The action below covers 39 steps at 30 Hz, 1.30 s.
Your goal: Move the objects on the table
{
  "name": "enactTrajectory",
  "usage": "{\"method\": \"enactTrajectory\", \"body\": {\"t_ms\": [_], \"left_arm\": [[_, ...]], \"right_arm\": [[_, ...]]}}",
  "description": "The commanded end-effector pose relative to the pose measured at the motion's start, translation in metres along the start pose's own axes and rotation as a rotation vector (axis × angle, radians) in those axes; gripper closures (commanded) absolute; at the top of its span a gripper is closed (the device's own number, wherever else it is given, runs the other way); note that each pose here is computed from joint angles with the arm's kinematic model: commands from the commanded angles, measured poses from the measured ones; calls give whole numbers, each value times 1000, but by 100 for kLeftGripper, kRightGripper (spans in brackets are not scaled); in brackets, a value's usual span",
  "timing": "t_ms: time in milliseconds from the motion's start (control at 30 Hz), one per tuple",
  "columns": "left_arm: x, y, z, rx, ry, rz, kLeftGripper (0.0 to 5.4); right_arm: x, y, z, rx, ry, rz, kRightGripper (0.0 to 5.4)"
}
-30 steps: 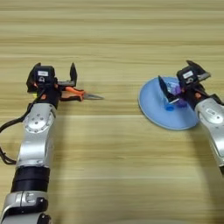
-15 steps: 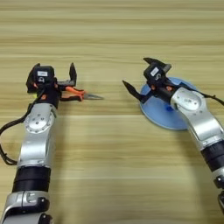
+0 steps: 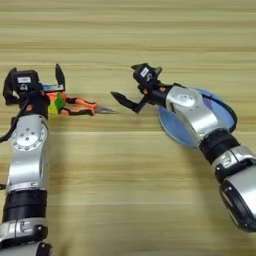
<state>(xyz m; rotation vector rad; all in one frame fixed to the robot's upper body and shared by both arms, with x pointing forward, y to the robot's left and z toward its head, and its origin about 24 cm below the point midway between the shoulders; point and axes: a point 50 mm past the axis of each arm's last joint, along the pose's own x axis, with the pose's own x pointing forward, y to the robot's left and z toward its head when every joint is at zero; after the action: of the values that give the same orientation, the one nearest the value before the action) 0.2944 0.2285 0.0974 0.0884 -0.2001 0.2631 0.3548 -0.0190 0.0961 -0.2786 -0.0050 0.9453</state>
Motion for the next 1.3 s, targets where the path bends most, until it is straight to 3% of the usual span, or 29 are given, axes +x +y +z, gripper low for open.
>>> {"method": "enactTrajectory", "body": {"t_ms": [33,400,700,1300], "left_arm": [[-2,4,1,12,5,28,0],[-4,1,-1,-2,15,26,0],[-5,1,1,-1,11,29,0],[-8,-5,-5,13,42,-13,0]], "right_arm": [[11,3,3,5,26,27,2],[29,29,-5,91,84,137,2],[36,47,-12,111,125,181,2],[38,55,-16,138,147,193,2]]}}
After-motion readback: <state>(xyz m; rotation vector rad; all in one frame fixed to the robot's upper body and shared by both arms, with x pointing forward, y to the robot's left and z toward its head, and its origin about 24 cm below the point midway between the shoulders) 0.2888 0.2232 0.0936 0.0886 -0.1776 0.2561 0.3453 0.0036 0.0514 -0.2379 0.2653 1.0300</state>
